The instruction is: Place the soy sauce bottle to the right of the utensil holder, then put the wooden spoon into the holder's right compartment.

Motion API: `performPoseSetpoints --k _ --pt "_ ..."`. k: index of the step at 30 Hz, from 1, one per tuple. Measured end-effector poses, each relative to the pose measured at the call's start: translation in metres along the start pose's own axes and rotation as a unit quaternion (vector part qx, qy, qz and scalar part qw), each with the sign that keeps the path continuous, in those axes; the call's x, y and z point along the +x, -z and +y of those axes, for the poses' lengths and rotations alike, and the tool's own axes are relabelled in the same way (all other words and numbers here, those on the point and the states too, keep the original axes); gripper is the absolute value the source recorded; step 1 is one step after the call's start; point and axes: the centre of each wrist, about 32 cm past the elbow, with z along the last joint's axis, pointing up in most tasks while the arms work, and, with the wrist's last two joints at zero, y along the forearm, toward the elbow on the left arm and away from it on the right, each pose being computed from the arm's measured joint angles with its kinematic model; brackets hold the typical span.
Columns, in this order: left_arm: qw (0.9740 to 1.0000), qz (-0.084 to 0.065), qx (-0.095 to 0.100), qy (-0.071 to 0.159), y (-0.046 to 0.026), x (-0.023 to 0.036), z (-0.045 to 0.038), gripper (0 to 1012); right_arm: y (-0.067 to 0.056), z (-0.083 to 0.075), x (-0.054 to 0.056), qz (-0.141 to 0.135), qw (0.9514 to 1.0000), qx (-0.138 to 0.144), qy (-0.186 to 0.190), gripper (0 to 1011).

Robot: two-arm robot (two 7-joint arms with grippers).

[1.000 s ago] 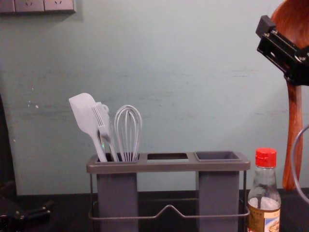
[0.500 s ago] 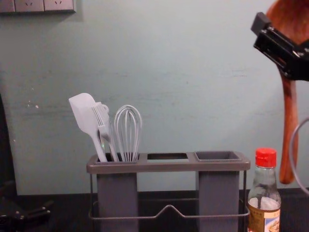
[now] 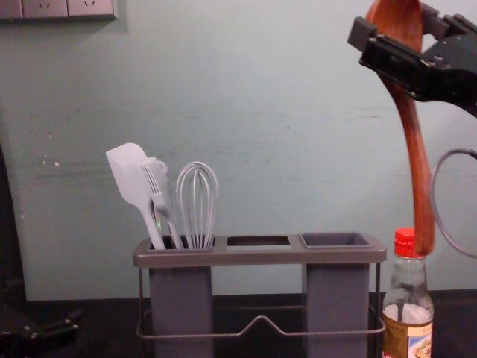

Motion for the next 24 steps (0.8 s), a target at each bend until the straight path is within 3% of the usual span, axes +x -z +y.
performPoseSetpoints --k 9,24 --pt "1.0000 0.000 0.000 0.000 0.0000 0.0000 0.0000 1005 0.015 0.028 0.015 0.042 0.9988 0.010 -0.021 840" --pt "1.0000 0.000 0.000 0.000 0.0000 0.0000 0.0000 1005 0.047 0.060 0.021 0.055 0.9975 0.009 -0.043 840"
